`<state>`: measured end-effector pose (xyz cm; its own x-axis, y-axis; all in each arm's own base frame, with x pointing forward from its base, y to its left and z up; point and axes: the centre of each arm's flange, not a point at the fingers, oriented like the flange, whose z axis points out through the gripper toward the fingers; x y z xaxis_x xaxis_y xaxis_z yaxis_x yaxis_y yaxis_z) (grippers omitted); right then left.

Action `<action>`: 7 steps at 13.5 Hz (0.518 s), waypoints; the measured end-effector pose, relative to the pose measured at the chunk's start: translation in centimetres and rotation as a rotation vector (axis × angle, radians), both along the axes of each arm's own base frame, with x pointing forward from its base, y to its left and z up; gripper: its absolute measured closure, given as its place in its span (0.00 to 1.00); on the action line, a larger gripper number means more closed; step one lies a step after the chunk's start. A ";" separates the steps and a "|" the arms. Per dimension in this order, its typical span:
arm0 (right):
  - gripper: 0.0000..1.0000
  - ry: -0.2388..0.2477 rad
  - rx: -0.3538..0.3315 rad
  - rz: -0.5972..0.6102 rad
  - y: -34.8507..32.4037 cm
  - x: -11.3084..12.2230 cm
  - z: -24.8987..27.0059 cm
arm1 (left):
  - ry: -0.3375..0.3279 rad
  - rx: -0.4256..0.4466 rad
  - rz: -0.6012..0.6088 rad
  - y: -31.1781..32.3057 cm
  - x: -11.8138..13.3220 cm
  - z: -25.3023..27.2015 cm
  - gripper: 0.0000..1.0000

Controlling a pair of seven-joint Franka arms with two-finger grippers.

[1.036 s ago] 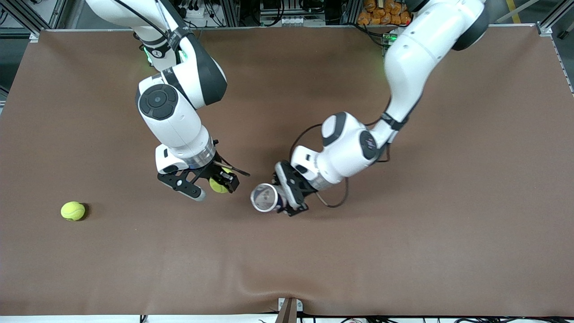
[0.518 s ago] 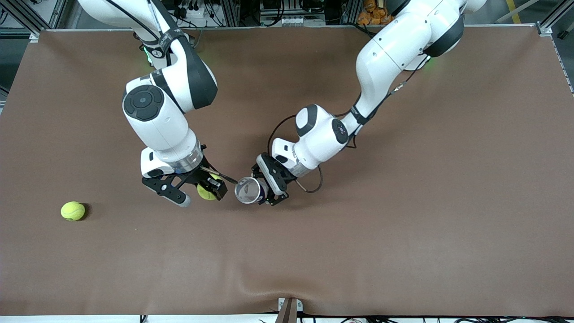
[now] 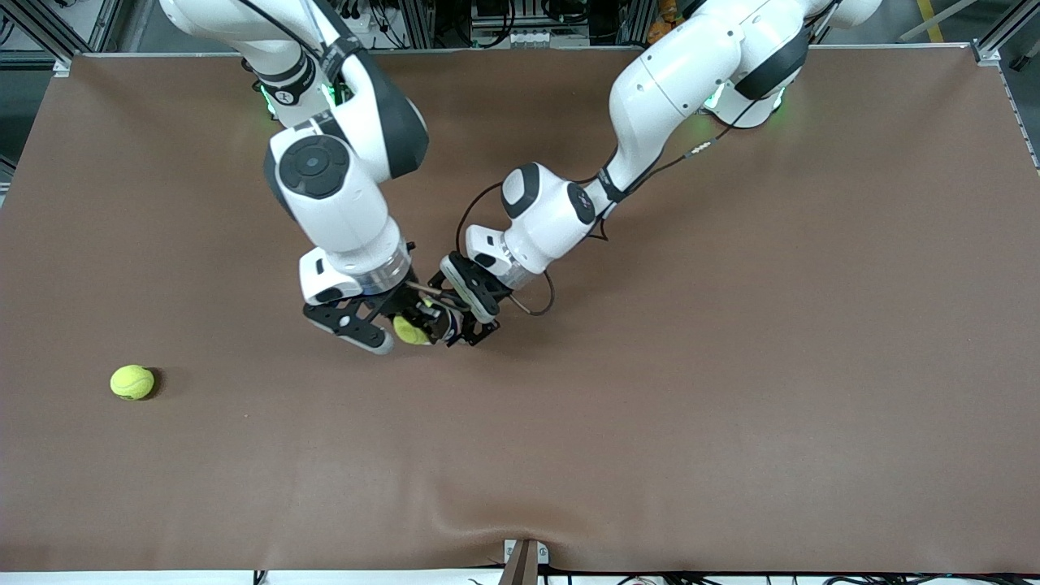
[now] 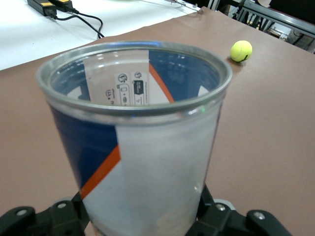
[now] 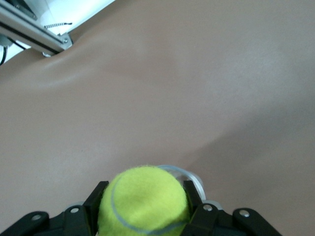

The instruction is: Insert tennis ball vertically with right arm

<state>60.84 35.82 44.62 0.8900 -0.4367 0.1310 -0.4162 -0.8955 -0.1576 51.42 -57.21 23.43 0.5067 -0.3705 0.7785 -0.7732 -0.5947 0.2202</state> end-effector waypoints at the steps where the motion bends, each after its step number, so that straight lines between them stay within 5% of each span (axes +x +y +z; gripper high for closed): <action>1: 0.33 0.011 -0.007 0.003 0.2 -0.2 -0.2 | 0.002 -0.007 0.017 -0.4 -0.5 -0.2 0.18; 7: 0.33 0.106 -0.100 0.009 -0.6 -1.0 -1.8 | 0.010 -0.010 0.051 -1.6 -2.7 -2.0 0.18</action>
